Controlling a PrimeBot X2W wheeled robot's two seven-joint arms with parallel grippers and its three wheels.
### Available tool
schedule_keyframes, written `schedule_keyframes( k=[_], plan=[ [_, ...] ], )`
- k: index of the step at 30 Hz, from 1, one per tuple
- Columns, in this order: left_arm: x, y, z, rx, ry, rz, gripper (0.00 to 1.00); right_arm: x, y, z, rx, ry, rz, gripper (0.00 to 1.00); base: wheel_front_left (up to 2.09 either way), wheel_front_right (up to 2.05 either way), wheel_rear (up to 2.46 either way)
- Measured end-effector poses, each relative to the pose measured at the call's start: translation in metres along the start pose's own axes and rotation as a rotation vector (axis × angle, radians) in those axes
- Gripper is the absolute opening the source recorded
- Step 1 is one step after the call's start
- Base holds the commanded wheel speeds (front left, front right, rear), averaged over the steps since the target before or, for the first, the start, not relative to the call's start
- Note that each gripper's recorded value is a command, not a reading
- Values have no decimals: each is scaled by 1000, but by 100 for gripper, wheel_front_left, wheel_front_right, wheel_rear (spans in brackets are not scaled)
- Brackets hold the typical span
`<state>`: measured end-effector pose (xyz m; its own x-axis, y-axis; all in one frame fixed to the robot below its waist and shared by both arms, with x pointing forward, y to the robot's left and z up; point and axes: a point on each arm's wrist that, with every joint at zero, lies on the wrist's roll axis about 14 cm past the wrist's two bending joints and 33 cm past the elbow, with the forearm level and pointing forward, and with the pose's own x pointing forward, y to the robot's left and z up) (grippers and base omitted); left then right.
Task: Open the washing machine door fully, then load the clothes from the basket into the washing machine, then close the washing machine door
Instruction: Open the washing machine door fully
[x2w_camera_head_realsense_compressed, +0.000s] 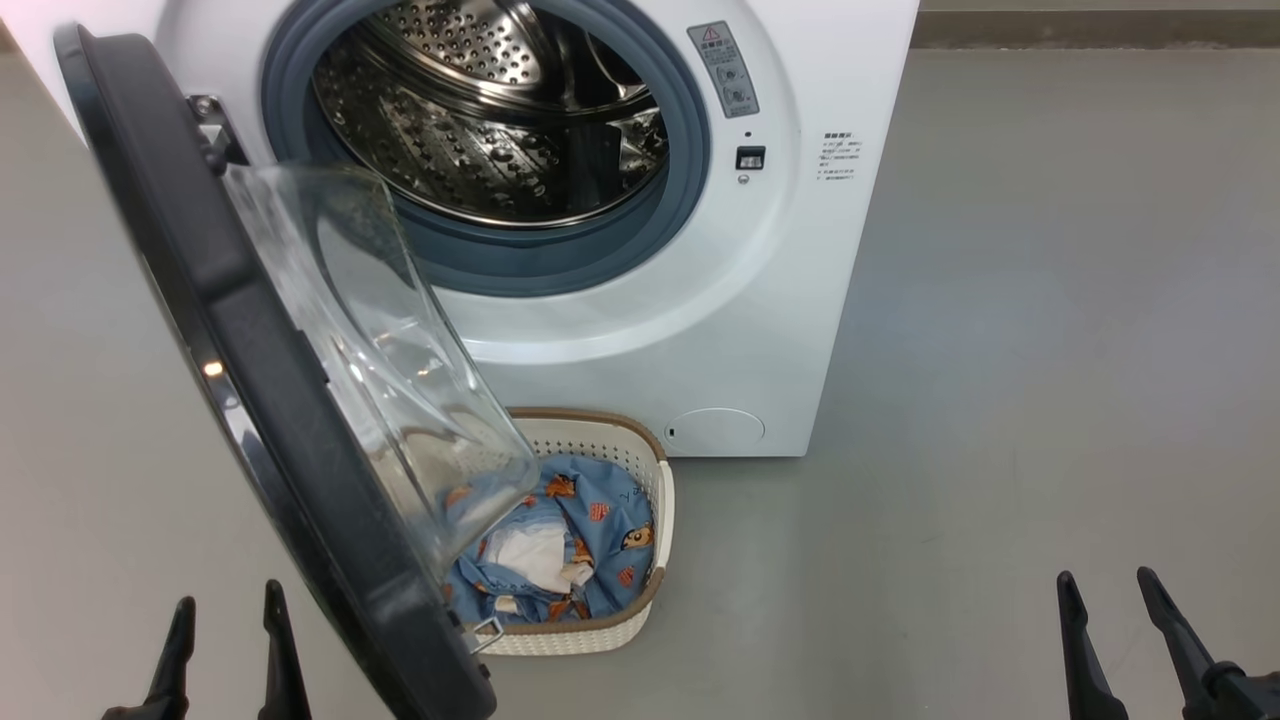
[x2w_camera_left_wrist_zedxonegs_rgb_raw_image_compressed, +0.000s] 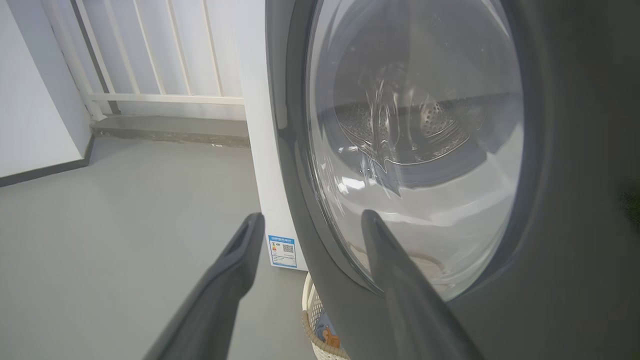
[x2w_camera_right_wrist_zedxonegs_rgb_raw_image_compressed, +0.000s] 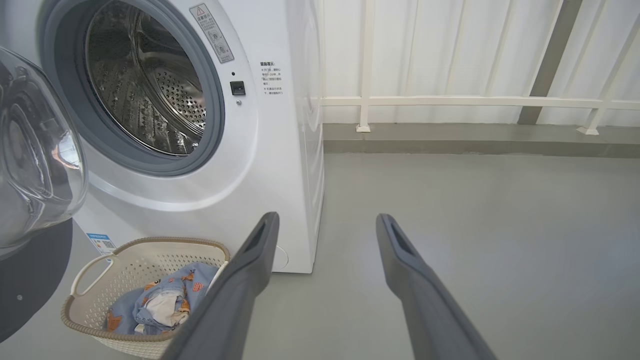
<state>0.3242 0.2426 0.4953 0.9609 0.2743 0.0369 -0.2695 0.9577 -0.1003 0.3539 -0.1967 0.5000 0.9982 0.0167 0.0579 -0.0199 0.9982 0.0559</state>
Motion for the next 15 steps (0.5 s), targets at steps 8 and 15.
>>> schedule_keyframes(
  k=[8,15],
  plan=[
    [-1,-2,-4,-2,13,-10,0,1,1,-3,2,10,2,100,0,0,0],
    [1,8,-4,-28,15,34,0,2,1,-4,2,11,2,100,0,0,0]
  ],
)
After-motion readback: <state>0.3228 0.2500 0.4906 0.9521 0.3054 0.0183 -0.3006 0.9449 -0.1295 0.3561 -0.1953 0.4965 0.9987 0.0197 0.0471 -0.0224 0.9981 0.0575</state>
